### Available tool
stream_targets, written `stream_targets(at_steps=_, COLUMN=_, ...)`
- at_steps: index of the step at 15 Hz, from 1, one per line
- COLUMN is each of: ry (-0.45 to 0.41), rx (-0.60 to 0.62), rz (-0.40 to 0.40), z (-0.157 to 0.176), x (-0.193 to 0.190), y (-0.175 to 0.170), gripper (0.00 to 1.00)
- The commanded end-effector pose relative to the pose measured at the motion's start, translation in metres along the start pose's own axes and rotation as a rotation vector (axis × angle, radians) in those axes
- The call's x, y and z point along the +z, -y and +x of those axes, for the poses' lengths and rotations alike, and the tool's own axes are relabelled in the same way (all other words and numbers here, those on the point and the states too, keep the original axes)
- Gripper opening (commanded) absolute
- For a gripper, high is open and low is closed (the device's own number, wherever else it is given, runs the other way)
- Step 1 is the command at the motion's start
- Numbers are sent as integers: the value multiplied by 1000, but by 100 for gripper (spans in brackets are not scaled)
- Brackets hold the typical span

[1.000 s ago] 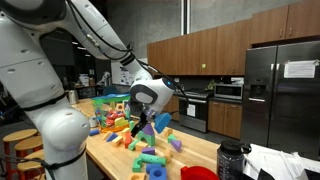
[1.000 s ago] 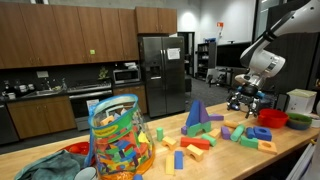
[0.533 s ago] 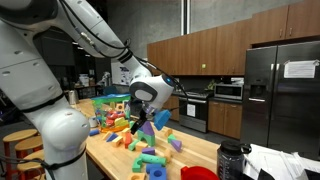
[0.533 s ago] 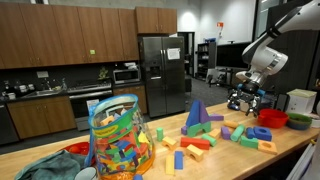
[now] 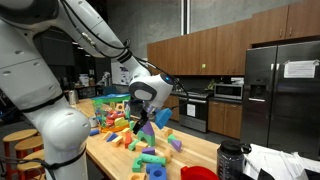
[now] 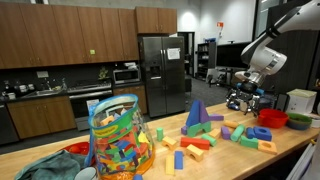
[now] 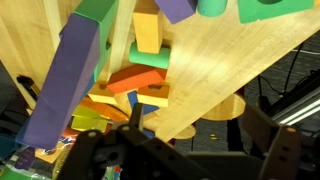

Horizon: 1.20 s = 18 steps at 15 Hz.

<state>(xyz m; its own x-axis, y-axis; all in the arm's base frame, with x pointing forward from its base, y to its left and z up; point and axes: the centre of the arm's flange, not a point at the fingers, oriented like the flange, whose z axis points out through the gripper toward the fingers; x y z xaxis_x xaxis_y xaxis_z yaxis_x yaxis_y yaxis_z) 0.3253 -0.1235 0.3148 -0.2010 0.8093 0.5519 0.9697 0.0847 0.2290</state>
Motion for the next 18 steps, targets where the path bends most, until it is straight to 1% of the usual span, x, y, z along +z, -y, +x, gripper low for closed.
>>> stream_targets(at_steps=1, ry=54, rx=-62, rz=70, z=2, x=22, y=12, gripper=100)
stream_targets(at_steps=2, ry=36, rx=-97, rz=147, z=2, x=28, y=12, gripper=100)
stream_targets(at_steps=5, ry=-5, rx=-163, rz=300, z=2, x=49, y=16, gripper=100)
stream_targets(at_steps=7, ry=-15, rx=-194, rz=365, z=6, x=57, y=21, gripper=100)
stream_targets(at_steps=10, ry=-10, rx=-232, rz=421, z=11, x=66, y=21, gripper=100)
stream_targets(at_steps=13, ry=-1, rx=-263, rz=430, z=15, x=63, y=18, gripper=100)
stream_targets(at_steps=14, ry=-10, rx=-238, rz=411, z=16, x=61, y=15, gripper=100)
stream_targets(at_steps=15, ry=-31, rx=-172, rz=383, z=14, x=58, y=9, gripper=100)
stream_targets(at_steps=16, ry=-32, rx=-132, rz=342, z=12, x=54, y=6, gripper=100)
stream_targets(at_steps=18, ry=-40, rx=-80, rz=287, z=10, x=51, y=1, gripper=100)
